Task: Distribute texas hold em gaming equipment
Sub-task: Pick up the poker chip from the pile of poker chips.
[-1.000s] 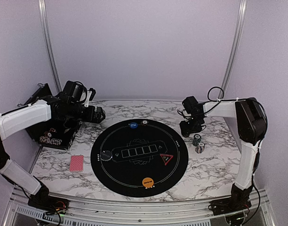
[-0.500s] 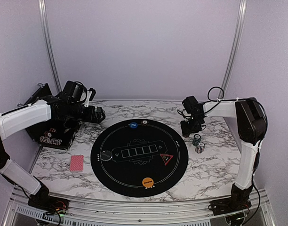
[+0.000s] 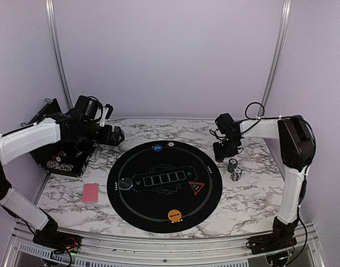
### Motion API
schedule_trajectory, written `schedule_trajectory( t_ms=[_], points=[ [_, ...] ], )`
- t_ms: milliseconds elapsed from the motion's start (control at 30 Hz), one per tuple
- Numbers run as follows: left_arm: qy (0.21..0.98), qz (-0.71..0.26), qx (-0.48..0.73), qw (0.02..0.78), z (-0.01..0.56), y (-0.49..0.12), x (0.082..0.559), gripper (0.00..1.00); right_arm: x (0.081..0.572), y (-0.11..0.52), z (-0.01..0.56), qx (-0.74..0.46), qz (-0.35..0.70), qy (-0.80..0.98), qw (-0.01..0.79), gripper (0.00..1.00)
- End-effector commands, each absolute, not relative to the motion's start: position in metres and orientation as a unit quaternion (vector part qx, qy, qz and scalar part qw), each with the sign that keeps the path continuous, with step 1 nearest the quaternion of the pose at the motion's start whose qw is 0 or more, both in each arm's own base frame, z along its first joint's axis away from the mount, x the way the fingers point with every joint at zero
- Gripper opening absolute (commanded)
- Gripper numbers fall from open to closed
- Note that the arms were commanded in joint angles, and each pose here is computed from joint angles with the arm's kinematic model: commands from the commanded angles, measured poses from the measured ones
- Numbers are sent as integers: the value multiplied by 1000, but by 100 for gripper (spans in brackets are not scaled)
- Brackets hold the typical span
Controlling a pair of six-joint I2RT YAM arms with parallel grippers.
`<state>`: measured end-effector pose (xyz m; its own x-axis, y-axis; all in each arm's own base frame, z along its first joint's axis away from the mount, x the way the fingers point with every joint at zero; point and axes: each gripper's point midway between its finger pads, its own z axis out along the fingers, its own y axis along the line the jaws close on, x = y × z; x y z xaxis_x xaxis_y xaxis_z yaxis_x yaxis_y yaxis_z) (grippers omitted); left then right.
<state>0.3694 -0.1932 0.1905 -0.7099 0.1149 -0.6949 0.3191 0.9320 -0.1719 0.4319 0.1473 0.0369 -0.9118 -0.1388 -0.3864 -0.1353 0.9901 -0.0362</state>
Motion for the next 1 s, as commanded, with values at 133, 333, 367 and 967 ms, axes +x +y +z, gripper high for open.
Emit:
schedule_trajectory(
  t_ms=[133,333,367,967],
  points=[
    [915,-144,121,358,191,-193,368,99,448,154,71,-63,5,970,236,28],
    [914,-144,121,358,191,-193,368,99,448,157,77,-66,3,969,240,28],
    [915,-144,121,358,191,-193,368,99,447,157,78,-66,3,969,240,28],
    [915,-147,120,355,189,-194,368,99,419,193,106,-109,6,963,247,27]
  ],
)
